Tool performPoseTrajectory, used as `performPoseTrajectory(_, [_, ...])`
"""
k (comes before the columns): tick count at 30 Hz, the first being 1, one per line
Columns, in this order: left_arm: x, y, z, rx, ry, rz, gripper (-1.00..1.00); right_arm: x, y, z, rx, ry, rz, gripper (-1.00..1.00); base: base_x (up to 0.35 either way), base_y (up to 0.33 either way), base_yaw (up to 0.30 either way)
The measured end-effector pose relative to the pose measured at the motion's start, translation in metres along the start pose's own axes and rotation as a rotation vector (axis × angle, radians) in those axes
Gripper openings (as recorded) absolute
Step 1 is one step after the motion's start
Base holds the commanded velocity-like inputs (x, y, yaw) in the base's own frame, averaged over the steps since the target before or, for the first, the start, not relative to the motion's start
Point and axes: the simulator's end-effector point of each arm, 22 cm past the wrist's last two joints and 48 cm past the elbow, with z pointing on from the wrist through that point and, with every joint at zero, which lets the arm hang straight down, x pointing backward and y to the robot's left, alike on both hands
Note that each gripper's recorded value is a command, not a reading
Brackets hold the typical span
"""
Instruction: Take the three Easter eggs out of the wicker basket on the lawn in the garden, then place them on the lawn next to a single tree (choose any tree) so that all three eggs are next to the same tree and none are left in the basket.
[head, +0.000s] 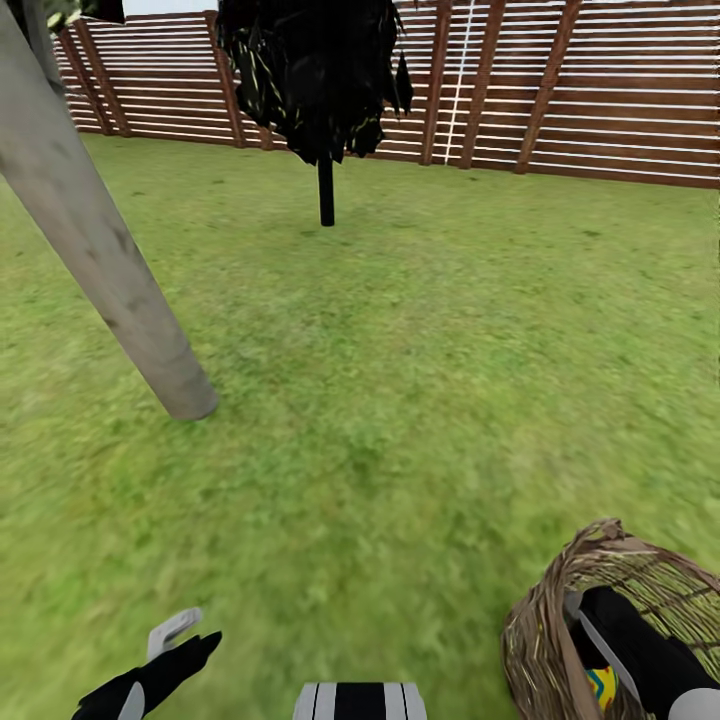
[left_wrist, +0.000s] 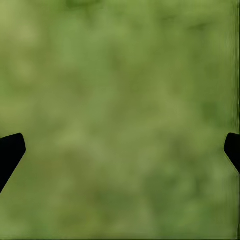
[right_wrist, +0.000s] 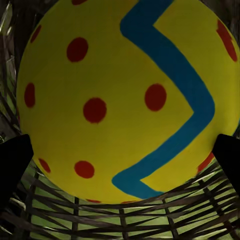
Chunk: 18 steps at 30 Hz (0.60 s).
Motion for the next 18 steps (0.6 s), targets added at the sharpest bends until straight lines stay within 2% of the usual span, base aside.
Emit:
performPoseTrajectory(7, [-0.014, -0.01, -0.006, 0.016, -0.045, 0.005, 1.0, 0.002, -0.004, -0.007, 0.004, -0.005, 0.01, -1.0, -0.103, -0.093, 0.0])
performPoseTrajectory(18, [-0.024, -0.023, -0.015, 0.043, -0.071, 0.0, 1.0, -0.006, -0.008, -0.023, 0.006, -0.041, 0.019, -1.0, -0.005, -0.006, 0.0])
